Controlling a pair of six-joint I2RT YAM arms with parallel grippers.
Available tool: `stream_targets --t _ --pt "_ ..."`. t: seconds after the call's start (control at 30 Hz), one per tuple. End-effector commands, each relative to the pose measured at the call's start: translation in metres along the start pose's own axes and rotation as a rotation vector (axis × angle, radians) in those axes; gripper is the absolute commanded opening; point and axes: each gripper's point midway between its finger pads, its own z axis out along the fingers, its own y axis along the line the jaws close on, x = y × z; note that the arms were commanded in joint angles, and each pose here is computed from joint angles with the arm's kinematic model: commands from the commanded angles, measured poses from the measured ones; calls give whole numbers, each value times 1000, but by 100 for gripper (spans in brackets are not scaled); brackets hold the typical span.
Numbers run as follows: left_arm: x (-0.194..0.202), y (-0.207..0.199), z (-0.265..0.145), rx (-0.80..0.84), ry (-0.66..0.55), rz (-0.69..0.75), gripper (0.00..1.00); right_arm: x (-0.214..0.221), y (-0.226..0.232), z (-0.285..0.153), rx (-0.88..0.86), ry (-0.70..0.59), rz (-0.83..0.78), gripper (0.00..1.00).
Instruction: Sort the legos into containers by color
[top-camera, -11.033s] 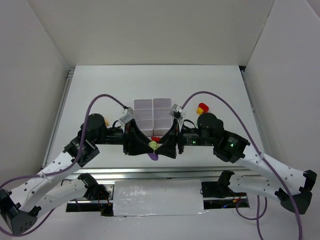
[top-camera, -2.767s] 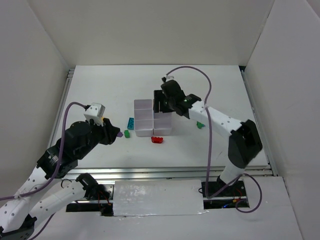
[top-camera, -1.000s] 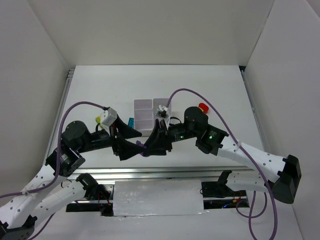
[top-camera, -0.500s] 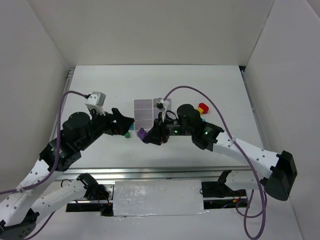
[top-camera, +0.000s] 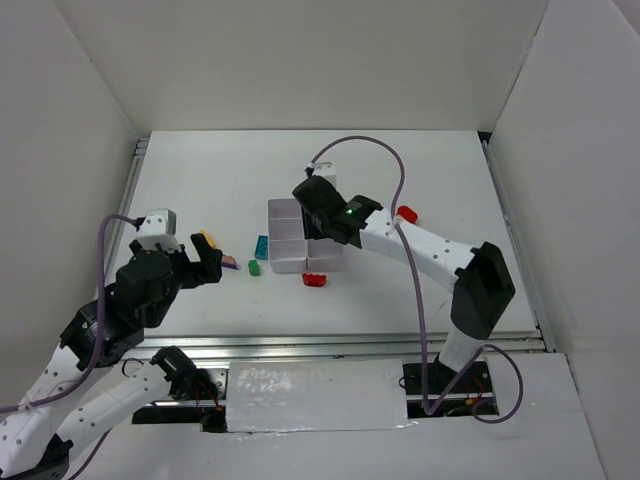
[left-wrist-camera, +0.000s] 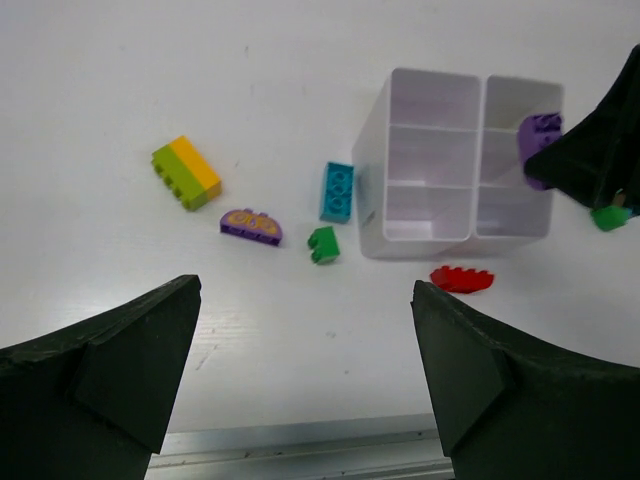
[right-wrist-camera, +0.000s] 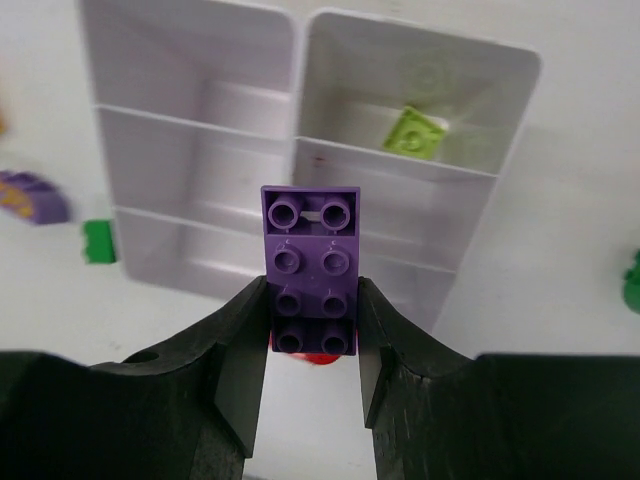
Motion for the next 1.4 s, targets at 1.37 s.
stream_targets --t 1.37 --pt "25 -10 17 47 73 110 100 -9 -36 12 -111 -102 -792 0"
